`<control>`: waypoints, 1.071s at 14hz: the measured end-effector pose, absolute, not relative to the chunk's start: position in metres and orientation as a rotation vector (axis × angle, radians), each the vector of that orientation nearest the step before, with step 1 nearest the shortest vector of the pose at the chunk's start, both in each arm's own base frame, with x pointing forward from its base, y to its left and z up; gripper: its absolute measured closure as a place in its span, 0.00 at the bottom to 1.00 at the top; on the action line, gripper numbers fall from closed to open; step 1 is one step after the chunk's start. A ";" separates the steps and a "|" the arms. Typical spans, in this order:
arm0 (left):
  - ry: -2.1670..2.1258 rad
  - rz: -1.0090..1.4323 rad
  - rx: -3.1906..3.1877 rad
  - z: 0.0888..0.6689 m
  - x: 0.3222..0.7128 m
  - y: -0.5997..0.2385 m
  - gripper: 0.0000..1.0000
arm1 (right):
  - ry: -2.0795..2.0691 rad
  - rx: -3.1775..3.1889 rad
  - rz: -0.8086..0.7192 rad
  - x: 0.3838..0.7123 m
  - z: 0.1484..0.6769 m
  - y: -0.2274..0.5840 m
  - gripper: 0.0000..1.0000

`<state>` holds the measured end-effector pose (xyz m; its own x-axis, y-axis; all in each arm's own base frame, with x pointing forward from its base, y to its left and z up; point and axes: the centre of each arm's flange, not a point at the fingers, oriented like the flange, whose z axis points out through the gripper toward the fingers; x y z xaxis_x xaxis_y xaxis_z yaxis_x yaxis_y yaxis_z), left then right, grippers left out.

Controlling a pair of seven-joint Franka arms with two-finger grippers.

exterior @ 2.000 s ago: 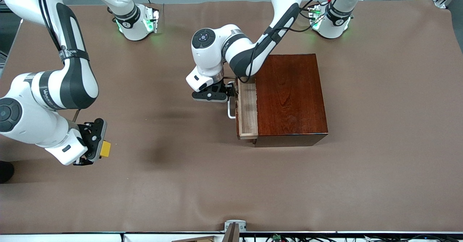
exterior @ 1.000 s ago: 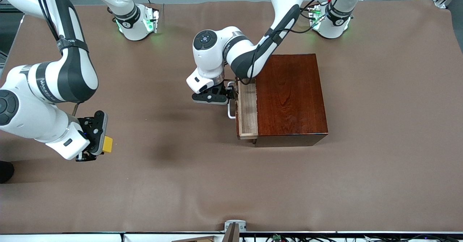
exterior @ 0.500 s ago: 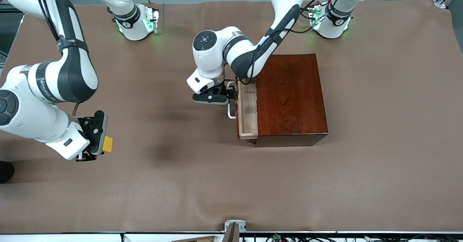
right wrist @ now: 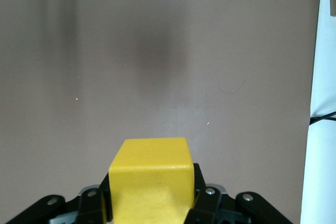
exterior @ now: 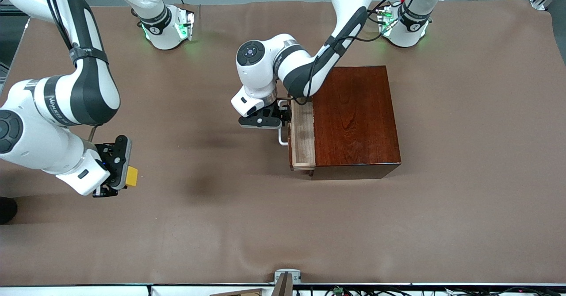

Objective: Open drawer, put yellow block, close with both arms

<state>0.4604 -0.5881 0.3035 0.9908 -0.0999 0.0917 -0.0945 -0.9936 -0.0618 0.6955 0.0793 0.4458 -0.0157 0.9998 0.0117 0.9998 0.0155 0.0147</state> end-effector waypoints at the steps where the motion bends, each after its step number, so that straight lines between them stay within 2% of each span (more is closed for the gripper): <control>1: 0.152 -0.150 -3.080 0.303 0.460 -0.589 0.00 | 2.237 2.203 0.029 0.695 0.446 0.079 0.44; 15: 0.160 -0.178 -3.106 0.303 0.461 -0.592 0.00 | 2.258 2.190 0.018 0.694 0.446 0.080 0.44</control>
<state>0.4605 -0.5923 0.3030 0.9882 -0.1036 0.1125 -0.1006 -0.9944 -0.0319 0.6942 0.0795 0.4458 -0.0304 0.9995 0.0111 0.9995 0.0303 0.0052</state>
